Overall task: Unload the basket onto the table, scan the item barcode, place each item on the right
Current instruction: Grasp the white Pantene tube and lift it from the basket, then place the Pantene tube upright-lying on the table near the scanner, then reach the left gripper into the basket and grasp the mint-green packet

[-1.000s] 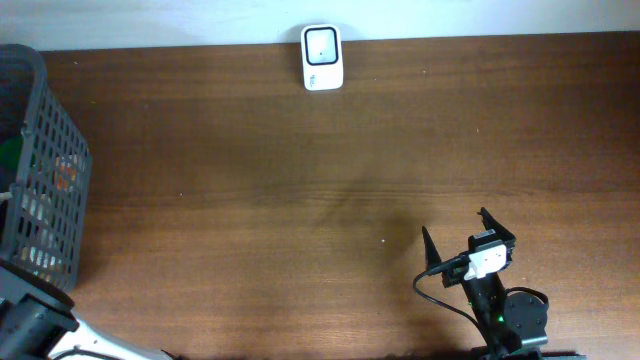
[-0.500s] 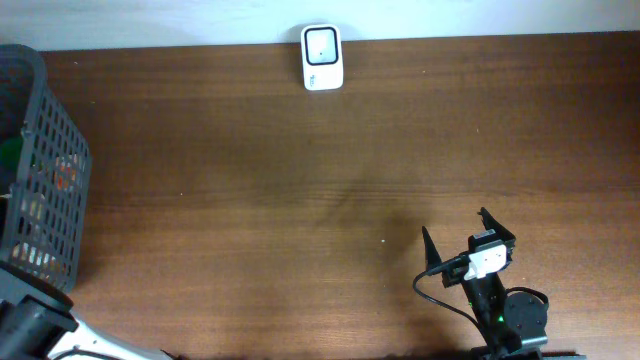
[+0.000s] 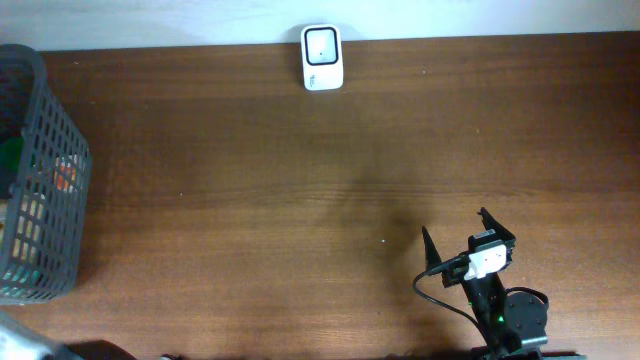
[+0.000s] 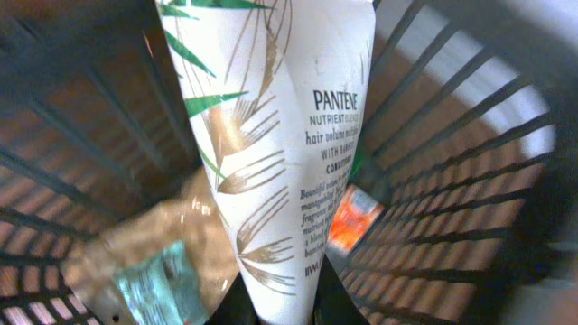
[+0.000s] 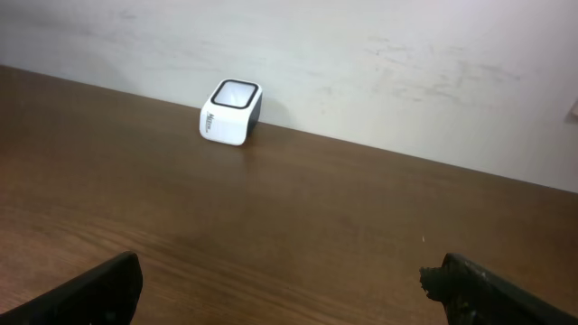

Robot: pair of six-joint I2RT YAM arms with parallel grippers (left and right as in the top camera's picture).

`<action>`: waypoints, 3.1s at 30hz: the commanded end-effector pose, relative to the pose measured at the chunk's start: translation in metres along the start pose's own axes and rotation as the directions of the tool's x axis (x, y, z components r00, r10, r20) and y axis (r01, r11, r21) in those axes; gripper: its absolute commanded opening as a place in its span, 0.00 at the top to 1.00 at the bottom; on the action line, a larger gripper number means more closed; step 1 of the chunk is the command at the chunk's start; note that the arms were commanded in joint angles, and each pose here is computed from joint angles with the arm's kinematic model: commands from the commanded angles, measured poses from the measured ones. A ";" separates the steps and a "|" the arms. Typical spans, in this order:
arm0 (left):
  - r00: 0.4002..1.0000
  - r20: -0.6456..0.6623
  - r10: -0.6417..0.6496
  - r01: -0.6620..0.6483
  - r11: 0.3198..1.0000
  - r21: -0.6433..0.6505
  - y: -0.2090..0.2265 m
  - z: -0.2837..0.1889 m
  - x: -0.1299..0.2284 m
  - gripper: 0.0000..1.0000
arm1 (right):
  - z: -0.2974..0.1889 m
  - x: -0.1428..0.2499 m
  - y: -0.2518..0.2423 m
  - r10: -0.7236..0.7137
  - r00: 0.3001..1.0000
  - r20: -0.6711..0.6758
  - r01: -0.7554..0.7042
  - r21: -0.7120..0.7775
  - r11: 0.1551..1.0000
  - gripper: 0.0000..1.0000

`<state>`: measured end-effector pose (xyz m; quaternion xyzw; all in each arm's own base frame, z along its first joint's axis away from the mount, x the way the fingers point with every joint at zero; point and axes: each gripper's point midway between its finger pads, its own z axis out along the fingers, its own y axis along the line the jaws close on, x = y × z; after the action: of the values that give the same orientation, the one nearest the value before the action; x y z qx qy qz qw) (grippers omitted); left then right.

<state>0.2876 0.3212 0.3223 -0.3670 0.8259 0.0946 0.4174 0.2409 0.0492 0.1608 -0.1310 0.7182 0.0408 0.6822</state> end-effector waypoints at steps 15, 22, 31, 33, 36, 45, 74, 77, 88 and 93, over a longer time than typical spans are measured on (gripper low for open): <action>0.891 0.453 -0.034 -0.206 0.858 0.470 -0.162 -0.209 -0.051 1.00 | 0.000 0.003 0.000 0.011 1.000 -0.003 -0.011 0.002 1.000 0.02; 0.963 0.064 0.262 -0.219 0.624 0.750 -0.285 -0.172 0.084 1.00 | 0.000 0.003 0.001 0.011 1.000 -0.003 -0.011 0.002 1.000 0.02; 0.787 -0.245 0.566 -0.099 0.508 0.856 -0.377 -0.102 0.283 1.00 | 0.000 0.003 0.001 0.011 1.000 -0.003 -0.011 0.002 1.000 0.02; 0.769 -0.286 0.571 -0.064 0.515 0.855 -0.387 -0.091 0.311 1.00 | 0.000 0.003 0.001 0.011 1.000 -0.003 -0.011 0.002 1.000 0.02; 0.763 -0.324 0.559 -0.016 0.517 0.856 -0.406 -0.080 0.342 1.00 | 0.000 0.003 0.001 0.011 1.000 -0.003 -0.011 0.001 1.000 0.02; 0.770 -0.355 0.530 -0.014 0.571 0.821 -0.458 -0.045 0.424 1.00 | 0.000 0.003 0.001 0.011 1.000 -0.003 -0.011 0.001 1.000 0.02; 0.873 -0.174 0.456 -0.180 0.632 0.754 -0.392 -0.049 0.283 0.00 | 0.000 0.003 0.001 0.011 1.000 -0.003 -0.011 0.002 1.000 0.02; 0.900 -0.105 0.424 -0.243 0.686 0.686 -0.361 -0.064 0.223 0.01 | 0.000 0.003 0.001 0.011 1.000 -0.003 -0.011 0.001 1.000 0.02; 0.991 0.129 0.021 -0.054 0.965 0.255 -0.195 -0.089 -0.010 0.01 | 0.000 0.003 0.000 0.011 1.000 -0.003 -0.011 0.002 1.000 0.02; 0.987 0.143 -0.075 0.080 0.996 -0.027 -0.110 -0.057 -0.025 0.01 | 0.000 0.003 0.001 0.011 1.000 -0.003 -0.011 0.002 1.000 0.02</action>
<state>0.3598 0.1707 0.4128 -0.3176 0.8001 0.0367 0.5076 0.2411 0.0486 0.1608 -0.1297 0.7185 0.0394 0.6822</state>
